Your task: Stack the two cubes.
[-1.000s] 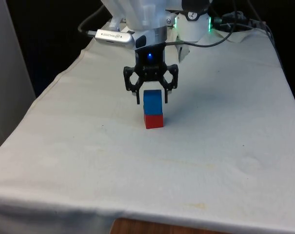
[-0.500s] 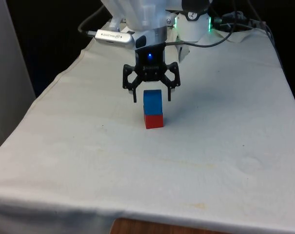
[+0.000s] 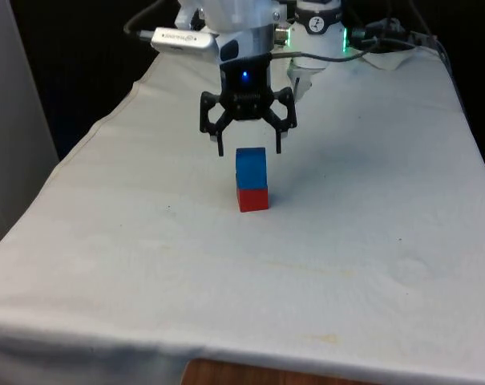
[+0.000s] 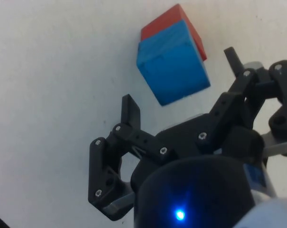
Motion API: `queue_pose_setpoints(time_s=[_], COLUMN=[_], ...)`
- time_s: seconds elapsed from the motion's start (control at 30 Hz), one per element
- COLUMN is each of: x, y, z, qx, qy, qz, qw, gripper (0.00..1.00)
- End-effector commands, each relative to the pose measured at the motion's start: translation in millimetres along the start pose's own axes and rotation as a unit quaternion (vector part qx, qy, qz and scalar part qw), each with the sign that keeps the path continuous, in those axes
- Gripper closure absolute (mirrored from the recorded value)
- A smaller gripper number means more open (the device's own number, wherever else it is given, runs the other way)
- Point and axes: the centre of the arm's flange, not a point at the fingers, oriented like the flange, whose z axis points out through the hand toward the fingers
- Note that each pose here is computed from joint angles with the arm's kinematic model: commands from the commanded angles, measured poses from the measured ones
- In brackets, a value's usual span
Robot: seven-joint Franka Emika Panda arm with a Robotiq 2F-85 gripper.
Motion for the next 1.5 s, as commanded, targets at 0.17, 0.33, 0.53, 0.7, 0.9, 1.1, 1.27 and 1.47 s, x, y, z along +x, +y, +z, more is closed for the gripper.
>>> queue_pose_setpoints(time_s=[0.17,0.33,0.53,0.7,0.9,1.1,1.27,1.47], x=[-5.3,-7.5,-10.3,-11.0,-10.5,-14.9,-17.1,-18.5], y=[-0.2,0.2,0.0,0.3,0.1,0.0,0.6,-0.3], z=[-15.9,-30.7,-51.0,-63.2,-78.7,-105.9,-118.4,-134.0], qx=[0.003,0.006,0.009,0.010,0.016,0.018,0.021,0.028], qy=[0.002,0.004,0.007,0.009,0.014,0.016,0.018,0.023], qz=[0.001,0.002,0.004,0.004,0.004,0.005,0.005,0.004], qw=[0.99999,0.99997,0.99993,0.99990,0.99976,0.99969,0.99960,0.99933], gripper=[0.00,0.00,0.00,0.00,0.00,0.00,0.00,0.00])
